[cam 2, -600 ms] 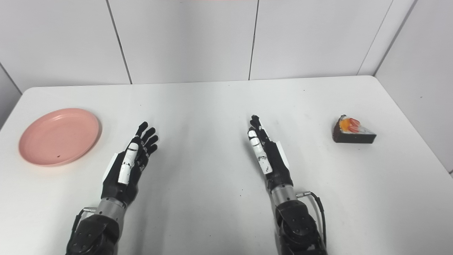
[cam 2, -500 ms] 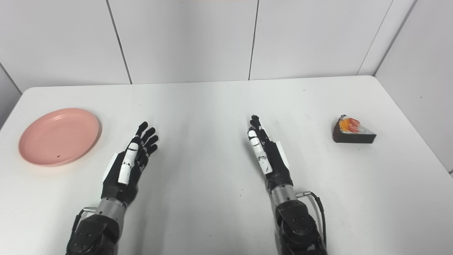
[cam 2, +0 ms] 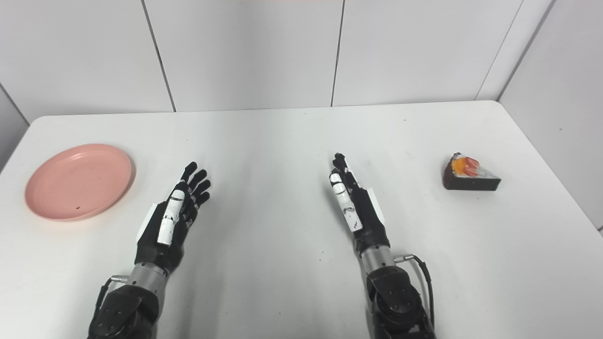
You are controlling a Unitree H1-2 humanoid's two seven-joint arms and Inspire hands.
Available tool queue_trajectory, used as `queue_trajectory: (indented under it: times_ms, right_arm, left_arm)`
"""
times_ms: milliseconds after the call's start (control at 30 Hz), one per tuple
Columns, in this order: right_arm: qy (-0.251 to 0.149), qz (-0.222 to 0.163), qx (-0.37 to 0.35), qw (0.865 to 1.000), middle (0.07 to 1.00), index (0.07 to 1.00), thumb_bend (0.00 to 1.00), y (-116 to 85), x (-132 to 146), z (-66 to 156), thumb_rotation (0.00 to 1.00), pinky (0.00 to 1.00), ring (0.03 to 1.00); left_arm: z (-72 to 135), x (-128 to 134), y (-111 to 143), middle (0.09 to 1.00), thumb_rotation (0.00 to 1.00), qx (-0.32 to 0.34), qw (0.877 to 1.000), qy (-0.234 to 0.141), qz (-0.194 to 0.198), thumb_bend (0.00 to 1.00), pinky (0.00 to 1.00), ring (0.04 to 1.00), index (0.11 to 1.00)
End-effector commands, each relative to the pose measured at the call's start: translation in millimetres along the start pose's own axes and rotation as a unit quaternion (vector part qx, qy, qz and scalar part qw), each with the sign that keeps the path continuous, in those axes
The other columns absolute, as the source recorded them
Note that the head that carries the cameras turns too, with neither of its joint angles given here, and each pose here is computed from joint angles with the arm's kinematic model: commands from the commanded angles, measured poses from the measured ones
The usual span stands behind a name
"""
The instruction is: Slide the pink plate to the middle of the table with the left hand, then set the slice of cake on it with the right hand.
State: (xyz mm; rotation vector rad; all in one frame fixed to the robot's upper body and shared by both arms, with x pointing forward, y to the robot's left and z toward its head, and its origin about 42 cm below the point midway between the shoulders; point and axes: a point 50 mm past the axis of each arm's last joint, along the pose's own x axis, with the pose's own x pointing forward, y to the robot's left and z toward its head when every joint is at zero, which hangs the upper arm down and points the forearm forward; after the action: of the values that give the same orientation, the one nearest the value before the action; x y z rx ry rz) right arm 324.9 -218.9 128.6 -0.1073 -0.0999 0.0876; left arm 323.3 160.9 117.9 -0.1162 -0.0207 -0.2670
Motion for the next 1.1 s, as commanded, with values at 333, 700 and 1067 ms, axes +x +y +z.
queue_trajectory:
  times_ms: [333, 700, 1067]
  right_arm:
    - [-0.003, 0.006, 0.003, 1.0, 0.966, 0.97, 0.26, 5.0, 2.0, 2.3, 1.0, 0.96, 0.955]
    - [-0.008, 0.005, 0.001, 1.0, 0.963, 0.966, 0.26, -2.2, 1.2, 0.5, 1.0, 0.94, 0.95]
    - [-0.011, 0.009, 0.01, 1.0, 0.954, 0.958, 0.29, -24.2, -0.7, -15.1, 1.0, 0.94, 0.939]
  left_arm:
    - [-6.6, -2.2, 0.4, 0.969, 1.0, 0.0, 1.0, 0.025, 0.001, 0.42, 0.96, 0.957, 0.974]
    - [-14.4, 1.6, -7.1, 0.967, 1.0, -0.008, 1.0, 0.023, -0.001, 0.42, 0.97, 0.956, 0.969]
    - [-36.0, 13.9, -29.9, 0.971, 1.0, -0.017, 1.0, 0.022, -0.003, 0.4, 0.97, 0.958, 0.971]
